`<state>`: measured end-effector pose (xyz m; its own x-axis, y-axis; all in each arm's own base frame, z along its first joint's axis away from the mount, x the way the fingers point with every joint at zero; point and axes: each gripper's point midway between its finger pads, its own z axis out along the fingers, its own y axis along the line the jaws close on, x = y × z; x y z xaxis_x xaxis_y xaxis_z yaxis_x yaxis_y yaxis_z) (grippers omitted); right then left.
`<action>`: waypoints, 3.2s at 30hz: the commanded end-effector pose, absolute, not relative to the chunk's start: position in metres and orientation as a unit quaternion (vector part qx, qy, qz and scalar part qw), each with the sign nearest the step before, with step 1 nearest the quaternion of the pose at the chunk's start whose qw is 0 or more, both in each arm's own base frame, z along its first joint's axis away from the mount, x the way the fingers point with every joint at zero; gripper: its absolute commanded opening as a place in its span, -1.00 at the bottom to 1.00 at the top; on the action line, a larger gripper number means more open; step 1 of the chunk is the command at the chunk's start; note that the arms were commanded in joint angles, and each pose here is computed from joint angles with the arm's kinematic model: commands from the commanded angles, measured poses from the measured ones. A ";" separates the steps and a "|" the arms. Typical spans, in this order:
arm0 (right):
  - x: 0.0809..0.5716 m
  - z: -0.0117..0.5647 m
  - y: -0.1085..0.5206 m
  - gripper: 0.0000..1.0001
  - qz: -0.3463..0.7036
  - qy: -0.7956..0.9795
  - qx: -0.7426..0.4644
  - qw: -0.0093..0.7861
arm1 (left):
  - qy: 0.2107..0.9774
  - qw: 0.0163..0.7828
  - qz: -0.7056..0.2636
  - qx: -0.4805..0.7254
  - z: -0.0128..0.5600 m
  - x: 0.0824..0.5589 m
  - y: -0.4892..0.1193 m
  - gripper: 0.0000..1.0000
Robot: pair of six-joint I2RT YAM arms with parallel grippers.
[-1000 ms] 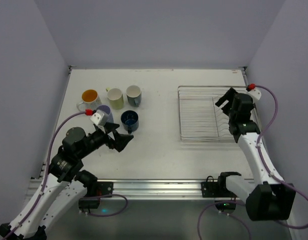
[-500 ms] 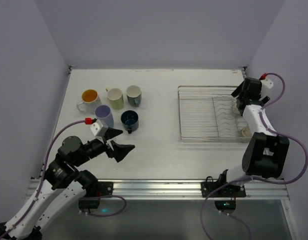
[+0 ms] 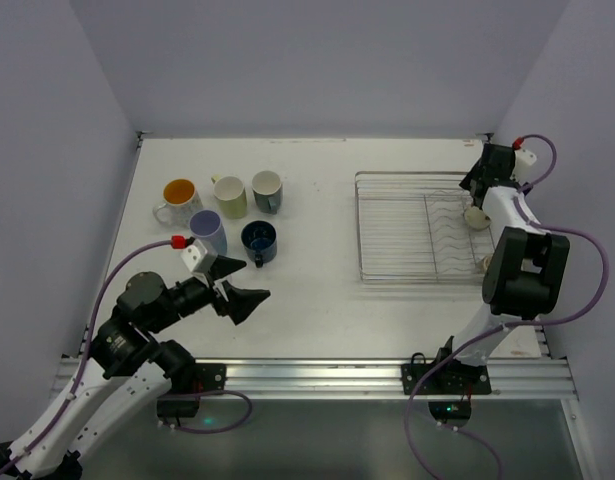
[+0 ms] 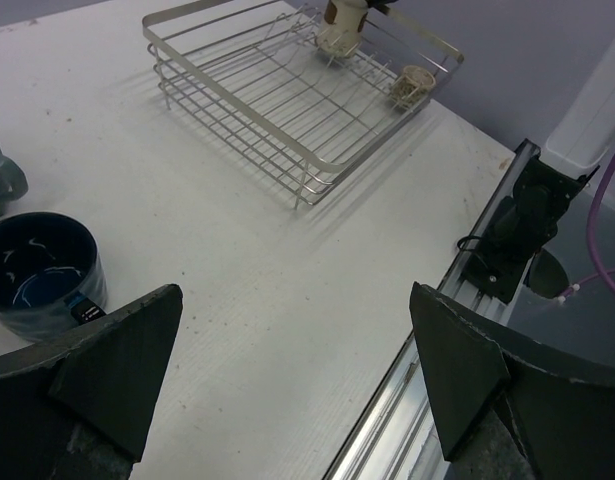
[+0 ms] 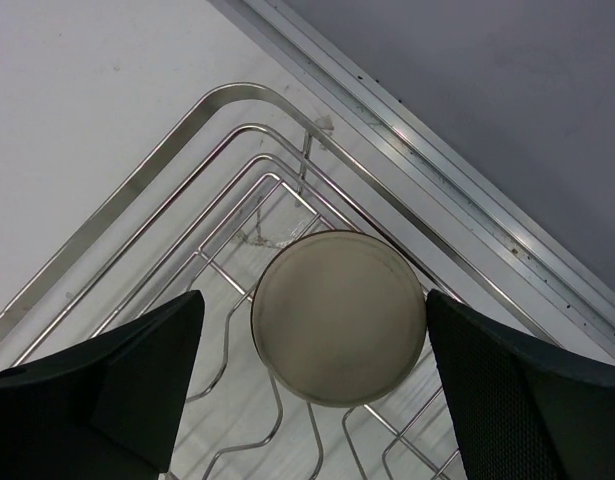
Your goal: Unload the cups from the dish rack
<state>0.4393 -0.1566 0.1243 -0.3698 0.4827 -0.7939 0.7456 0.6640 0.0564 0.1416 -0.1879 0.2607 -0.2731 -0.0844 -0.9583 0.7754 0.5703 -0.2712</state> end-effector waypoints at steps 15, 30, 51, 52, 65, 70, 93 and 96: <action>0.436 0.105 -0.152 0.74 -0.152 0.839 0.376 0.363 | 0.690 0.558 -0.387 0.250 0.264 0.145 -0.188 1.00; 0.429 0.208 -0.148 -0.36 -0.124 0.784 0.367 0.485 | 0.697 0.555 -0.382 0.246 0.261 0.150 -0.188 1.00; 0.263 0.302 0.176 -0.42 0.516 0.668 0.063 0.532 | 0.663 0.470 -0.557 0.172 0.293 0.162 -0.250 0.59; 0.254 0.305 0.185 -0.42 0.532 0.662 0.049 0.525 | 0.650 0.466 -0.573 0.178 0.297 0.161 -0.256 0.56; 0.201 0.286 0.262 -0.37 0.649 0.633 -0.045 0.419 | 0.636 0.407 -0.634 0.169 0.294 0.160 -0.311 0.20; 0.191 0.277 0.267 -0.37 0.668 0.626 -0.044 0.399 | 0.626 0.440 -0.625 0.155 0.302 0.166 -0.307 -0.01; 0.170 0.203 0.154 0.98 0.397 0.772 0.051 0.494 | 0.909 0.299 -0.204 0.208 0.135 0.179 -0.210 -1.00; 0.172 0.204 0.140 0.98 0.368 0.775 0.065 0.509 | 0.916 0.258 -0.203 0.231 0.120 0.172 -0.215 -1.00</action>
